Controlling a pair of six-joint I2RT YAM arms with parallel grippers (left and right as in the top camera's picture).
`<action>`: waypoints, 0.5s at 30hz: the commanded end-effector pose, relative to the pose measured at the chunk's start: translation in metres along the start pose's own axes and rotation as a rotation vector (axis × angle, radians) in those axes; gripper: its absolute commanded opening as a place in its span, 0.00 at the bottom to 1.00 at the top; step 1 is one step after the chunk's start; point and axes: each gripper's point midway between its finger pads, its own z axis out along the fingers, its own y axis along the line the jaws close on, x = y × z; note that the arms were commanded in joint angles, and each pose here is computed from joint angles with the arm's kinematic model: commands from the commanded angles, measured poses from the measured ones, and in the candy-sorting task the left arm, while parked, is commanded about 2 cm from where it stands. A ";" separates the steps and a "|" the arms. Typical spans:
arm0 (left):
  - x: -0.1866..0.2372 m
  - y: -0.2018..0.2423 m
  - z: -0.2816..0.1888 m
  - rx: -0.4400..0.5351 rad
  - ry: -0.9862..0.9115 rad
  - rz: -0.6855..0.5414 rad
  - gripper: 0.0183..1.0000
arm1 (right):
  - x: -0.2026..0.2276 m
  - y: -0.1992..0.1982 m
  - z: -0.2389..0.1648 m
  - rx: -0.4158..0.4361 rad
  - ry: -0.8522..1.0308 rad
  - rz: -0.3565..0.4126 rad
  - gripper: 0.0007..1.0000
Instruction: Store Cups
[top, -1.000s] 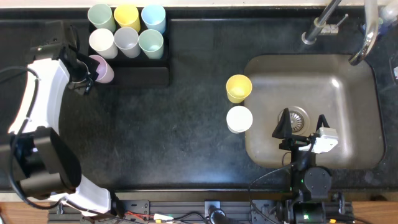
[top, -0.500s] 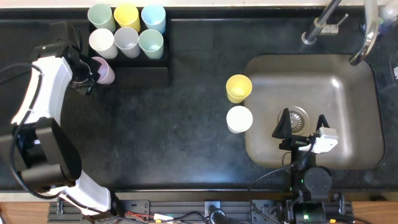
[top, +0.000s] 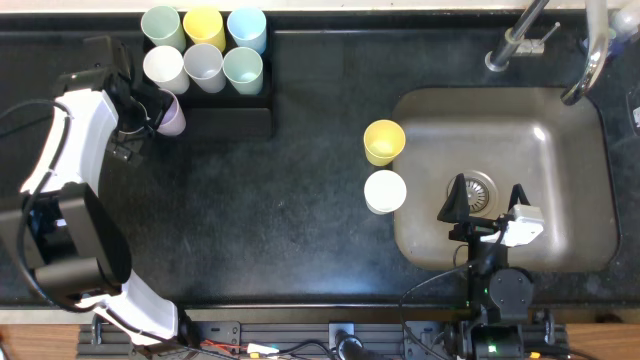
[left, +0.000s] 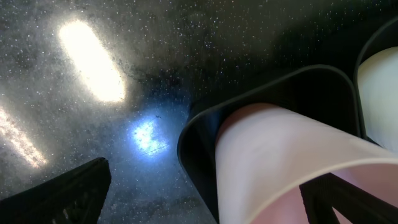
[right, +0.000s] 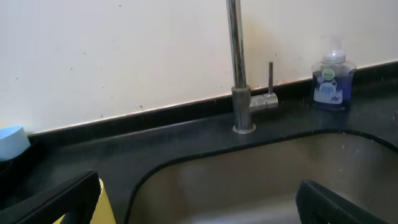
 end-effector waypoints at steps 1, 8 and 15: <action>-0.009 -0.010 -0.018 0.032 -0.035 0.002 1.00 | 0.002 -0.001 0.000 0.004 -0.002 0.005 1.00; 0.004 -0.056 -0.108 0.196 -0.108 0.178 1.00 | 0.002 -0.001 0.000 0.004 -0.002 0.005 1.00; 0.119 -0.129 -0.169 0.346 -0.127 0.580 1.00 | 0.002 -0.001 0.000 0.004 -0.002 0.005 1.00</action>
